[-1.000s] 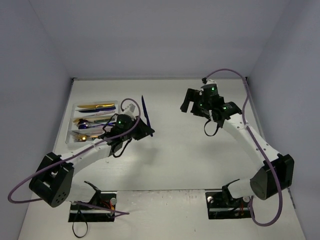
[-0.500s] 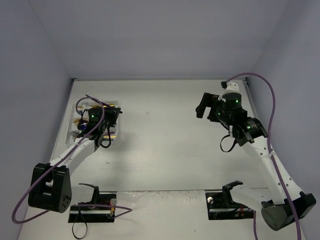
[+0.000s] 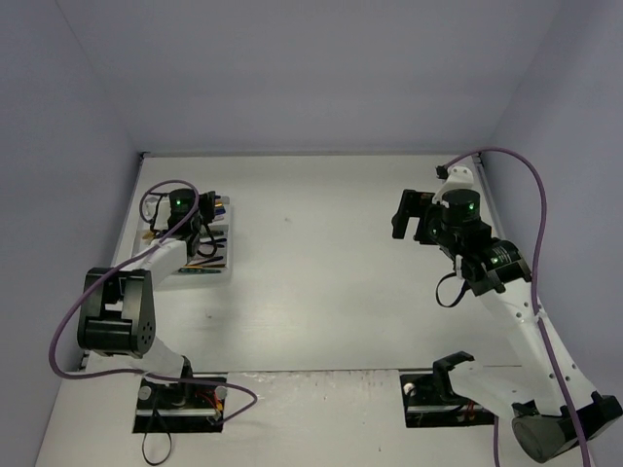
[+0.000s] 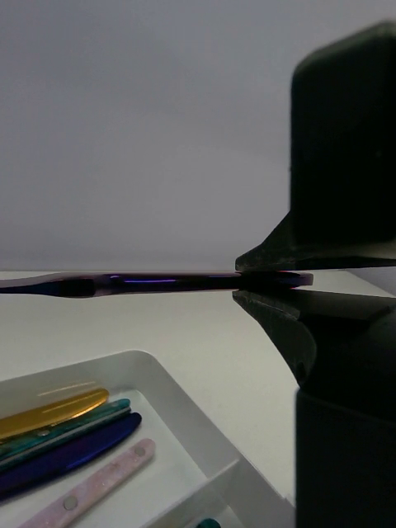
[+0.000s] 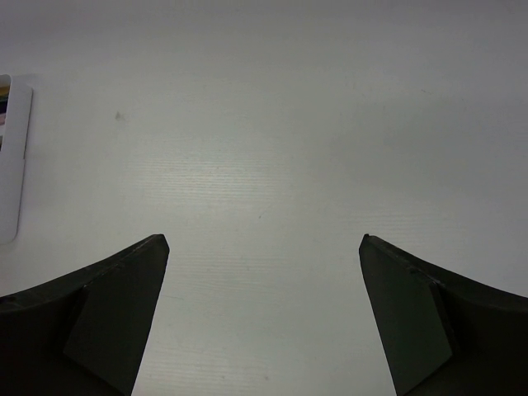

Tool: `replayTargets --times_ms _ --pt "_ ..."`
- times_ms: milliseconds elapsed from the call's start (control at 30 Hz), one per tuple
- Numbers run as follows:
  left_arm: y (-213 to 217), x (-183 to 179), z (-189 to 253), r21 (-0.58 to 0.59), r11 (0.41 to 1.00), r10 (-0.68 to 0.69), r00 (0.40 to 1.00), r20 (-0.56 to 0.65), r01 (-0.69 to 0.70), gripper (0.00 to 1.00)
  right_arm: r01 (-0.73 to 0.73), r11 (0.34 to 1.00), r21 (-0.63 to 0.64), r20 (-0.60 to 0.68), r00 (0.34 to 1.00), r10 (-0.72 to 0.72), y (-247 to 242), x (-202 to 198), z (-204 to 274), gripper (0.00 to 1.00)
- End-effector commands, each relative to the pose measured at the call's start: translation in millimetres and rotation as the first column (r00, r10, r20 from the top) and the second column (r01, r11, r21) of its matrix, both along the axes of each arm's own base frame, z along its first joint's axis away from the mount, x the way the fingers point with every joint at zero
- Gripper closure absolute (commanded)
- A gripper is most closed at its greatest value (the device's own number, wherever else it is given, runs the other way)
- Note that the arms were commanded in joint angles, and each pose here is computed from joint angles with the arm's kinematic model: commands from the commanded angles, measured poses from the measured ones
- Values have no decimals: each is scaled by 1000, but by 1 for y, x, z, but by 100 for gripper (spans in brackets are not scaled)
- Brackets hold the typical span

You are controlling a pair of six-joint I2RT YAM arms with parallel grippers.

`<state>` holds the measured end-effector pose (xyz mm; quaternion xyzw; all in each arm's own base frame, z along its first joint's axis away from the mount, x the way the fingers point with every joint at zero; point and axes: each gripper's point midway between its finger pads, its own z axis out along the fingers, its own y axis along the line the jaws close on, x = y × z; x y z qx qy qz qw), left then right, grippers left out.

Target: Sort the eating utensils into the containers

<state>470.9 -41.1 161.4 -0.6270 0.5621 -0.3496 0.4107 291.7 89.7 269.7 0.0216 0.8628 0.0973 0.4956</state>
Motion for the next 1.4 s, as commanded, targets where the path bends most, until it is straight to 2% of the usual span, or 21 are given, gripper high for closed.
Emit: replayTargets --times_ms 0,167,333,700,1033,1367 --pt "15 28 57 -105 990 111 978 176 -93 100 38 998 -45 47 998 -36 -13 3 6 0" --pt "21 30 43 -187 972 178 969 171 -145 100 49 997 -55 41 998 -47 -16 2 4 0" --pt "32 28 36 -219 956 232 960 157 -196 100 52 996 -69 36 998 -50 -18 2 0 0" --pt "36 28 7 -301 924 271 959 85 -234 100 64 994 -93 28 998 -62 -23 0 -6 0" --pt "34 37 -12 -312 922 248 968 21 -229 100 75 992 -103 22 997 -73 -27 -2 -11 0" --pt "29 54 -17 -313 933 192 981 14 -178 98 81 990 -114 17 997 -80 -30 -4 -15 0"
